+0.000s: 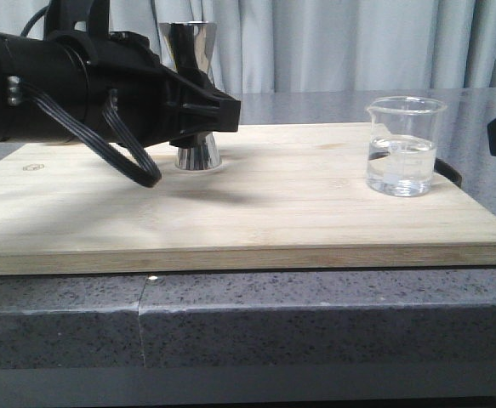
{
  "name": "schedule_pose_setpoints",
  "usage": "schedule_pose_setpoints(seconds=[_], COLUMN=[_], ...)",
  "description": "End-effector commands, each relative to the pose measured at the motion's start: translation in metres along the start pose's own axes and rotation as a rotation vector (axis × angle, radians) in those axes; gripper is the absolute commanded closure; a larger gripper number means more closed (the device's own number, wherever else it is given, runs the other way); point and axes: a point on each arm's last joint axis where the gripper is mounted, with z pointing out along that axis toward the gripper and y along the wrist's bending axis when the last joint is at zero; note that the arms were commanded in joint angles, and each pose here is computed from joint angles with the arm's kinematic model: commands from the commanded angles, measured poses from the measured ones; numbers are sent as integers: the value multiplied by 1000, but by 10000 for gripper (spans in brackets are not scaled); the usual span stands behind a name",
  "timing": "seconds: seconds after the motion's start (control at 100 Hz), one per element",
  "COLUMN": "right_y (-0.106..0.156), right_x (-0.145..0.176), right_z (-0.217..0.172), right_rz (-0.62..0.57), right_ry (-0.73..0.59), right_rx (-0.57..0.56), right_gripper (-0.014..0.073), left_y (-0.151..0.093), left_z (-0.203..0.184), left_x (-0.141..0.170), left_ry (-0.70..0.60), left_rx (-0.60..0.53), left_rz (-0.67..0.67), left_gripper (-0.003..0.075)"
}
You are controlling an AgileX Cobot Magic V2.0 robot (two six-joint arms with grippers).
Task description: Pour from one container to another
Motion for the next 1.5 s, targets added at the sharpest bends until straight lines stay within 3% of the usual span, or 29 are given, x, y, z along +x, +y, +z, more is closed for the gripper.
schedule_pose_setpoints(seconds=[0.0, 0.23, 0.48, 0.86, 1.49], right_y=[0, 9, 22, 22, 39], right_x=[-16, -14, -14, -7, -2], right_z=[-2, -2, -2, 6, 51], right_rz=[-10, -49, -97, -101, -171], right_ry=[-106, -90, -106, -182, -316], right_rx=[5, -46, -112, -103, -141], right_gripper=[108, 108, 108, 108, 108], left_y=[-3, -3, -4, -19, -28], left_z=[-3, -3, -6, -33, -36], left_x=[-27, -27, -33, -68, -69], left_ry=[-146, -146, -183, -263, -260], left_rx=[13, 13, 15, 67, 98], left_rz=[-8, -8, -9, -14, -13], left_gripper=[507, 738, 739, 740, 739])
